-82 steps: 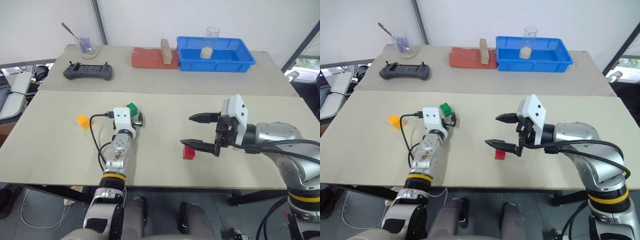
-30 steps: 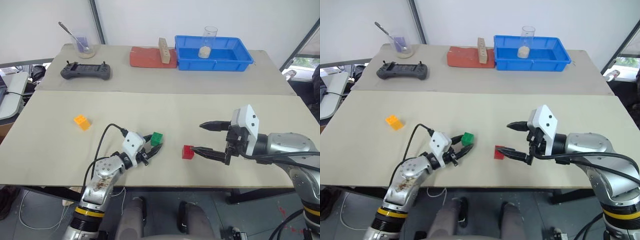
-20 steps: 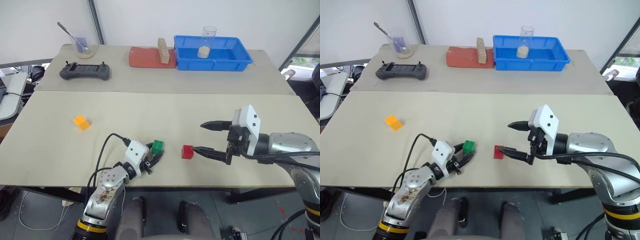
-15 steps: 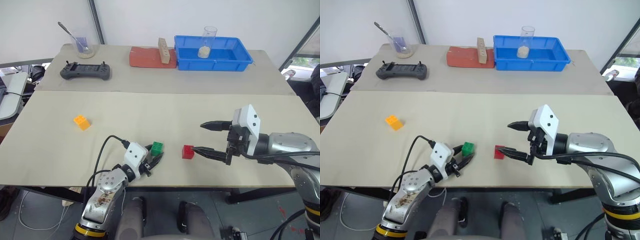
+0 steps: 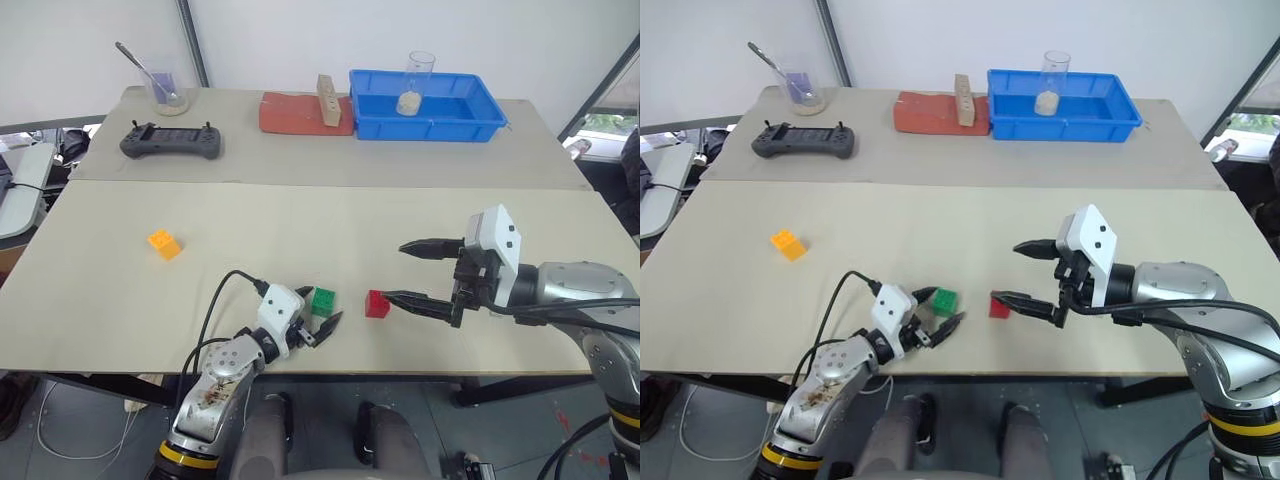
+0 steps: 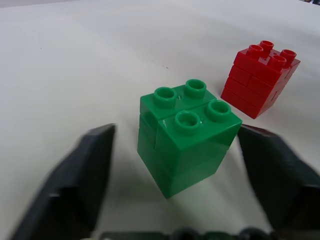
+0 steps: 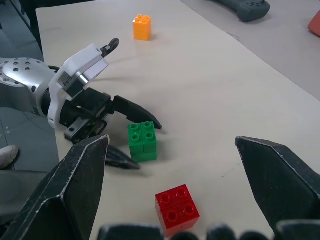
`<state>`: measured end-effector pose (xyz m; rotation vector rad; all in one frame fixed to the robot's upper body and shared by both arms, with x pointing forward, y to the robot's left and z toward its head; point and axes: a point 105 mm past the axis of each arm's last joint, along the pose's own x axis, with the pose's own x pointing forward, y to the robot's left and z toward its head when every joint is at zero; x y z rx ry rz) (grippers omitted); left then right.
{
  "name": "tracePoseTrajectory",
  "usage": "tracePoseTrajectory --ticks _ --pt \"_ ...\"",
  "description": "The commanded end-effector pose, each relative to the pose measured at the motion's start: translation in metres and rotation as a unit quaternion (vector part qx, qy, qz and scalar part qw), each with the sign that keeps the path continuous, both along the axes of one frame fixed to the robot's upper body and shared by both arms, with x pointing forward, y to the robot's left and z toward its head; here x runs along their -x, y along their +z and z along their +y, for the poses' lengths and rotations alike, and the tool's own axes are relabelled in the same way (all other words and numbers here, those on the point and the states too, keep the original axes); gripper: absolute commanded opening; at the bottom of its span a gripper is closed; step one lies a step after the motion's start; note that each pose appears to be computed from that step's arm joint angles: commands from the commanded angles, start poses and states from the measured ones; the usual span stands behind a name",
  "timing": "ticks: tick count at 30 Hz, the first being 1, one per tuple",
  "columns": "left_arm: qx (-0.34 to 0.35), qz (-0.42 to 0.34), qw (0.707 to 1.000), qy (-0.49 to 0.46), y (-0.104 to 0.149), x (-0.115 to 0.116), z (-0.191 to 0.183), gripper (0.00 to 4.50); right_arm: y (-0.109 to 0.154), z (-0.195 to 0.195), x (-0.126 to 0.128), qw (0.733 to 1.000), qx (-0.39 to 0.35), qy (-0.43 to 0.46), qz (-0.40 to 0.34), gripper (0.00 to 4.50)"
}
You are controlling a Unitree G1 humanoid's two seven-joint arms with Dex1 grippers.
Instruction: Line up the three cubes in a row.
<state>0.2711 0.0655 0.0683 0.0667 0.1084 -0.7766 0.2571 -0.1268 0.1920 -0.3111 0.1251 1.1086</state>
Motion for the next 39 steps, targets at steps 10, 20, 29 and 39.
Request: tracePoseTrajectory --ticks 10,20,29,39 --pt "-0.023 0.018 1.000 0.006 0.006 0.026 0.056 4.44 0.015 0.003 0.002 0.999 -0.011 0.019 -0.030 4.50" --pt "-0.063 -0.037 0.949 0.307 0.032 -0.009 0.194 4.44 0.037 0.032 -0.006 0.995 -0.041 0.072 -0.056 4.50" --pt "-0.002 -0.030 0.884 0.467 0.019 -0.041 0.209 4.44 0.064 0.059 -0.001 0.988 -0.069 0.115 -0.072 4.50" --pt "0.042 0.011 0.814 0.579 0.006 -0.068 0.209 4.44 0.064 0.059 -0.005 0.989 -0.060 0.115 -0.076 4.50"
